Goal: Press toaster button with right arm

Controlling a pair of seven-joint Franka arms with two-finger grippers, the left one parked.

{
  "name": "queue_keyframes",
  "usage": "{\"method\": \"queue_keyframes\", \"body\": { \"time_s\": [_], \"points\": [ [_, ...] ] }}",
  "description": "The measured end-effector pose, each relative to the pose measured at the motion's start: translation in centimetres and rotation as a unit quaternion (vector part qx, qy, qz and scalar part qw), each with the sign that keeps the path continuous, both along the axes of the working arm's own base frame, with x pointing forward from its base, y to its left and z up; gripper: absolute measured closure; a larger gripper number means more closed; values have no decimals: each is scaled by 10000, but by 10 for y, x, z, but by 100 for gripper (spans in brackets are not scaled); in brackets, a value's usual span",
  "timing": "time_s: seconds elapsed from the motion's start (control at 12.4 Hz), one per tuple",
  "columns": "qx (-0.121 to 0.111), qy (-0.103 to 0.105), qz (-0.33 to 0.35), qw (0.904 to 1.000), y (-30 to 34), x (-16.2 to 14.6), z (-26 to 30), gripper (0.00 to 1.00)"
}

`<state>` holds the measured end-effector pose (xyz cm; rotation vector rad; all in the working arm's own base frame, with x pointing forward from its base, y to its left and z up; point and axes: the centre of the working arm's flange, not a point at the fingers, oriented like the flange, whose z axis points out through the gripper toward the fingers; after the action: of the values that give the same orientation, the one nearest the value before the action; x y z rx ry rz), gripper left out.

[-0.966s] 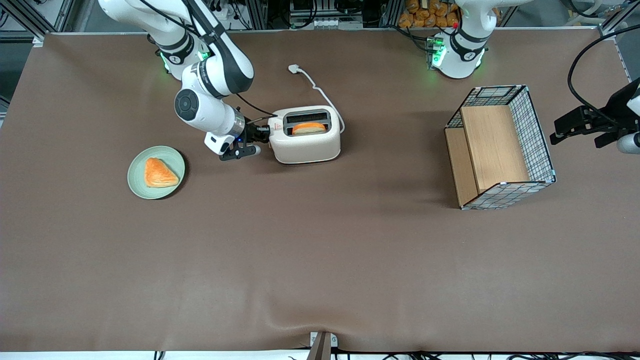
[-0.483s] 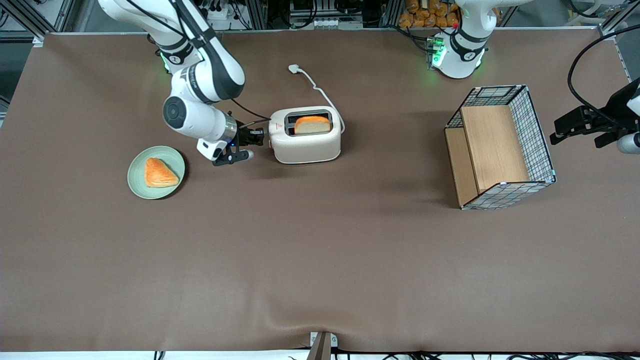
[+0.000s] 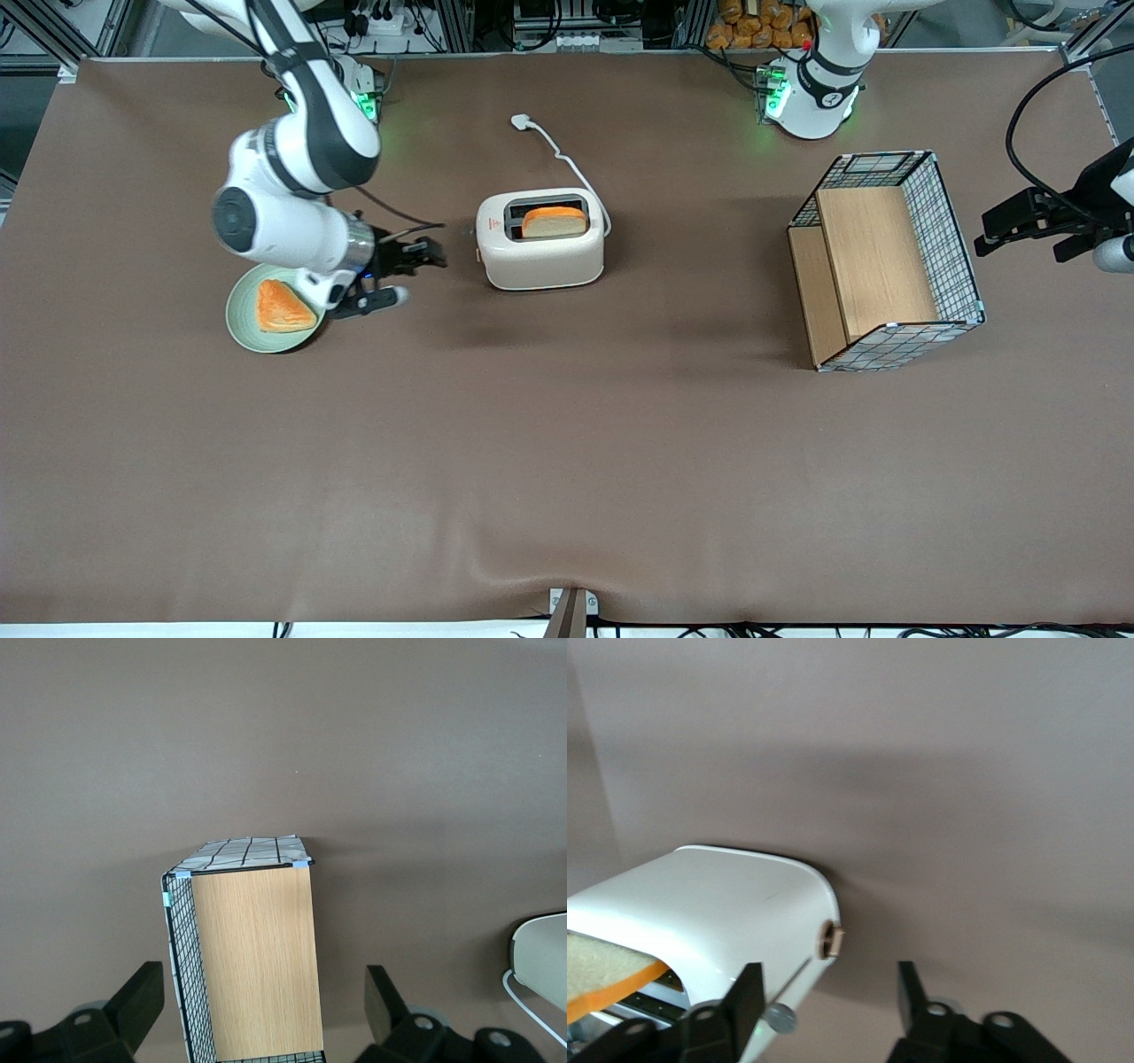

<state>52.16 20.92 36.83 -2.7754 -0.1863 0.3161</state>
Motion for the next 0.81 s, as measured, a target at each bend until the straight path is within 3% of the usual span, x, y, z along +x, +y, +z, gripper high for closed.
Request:
{"method": "queue_keyframes", "body": {
  "time_s": [0.16, 0.56, 0.81],
  "points": [
    [-245, -158, 40, 9996, -35, 31, 48, 1],
    [-593, -455, -241, 9969, -121, 78, 153, 0],
    [-1144, -758, -344, 9899, -162, 86, 201, 0]
  ]
}}
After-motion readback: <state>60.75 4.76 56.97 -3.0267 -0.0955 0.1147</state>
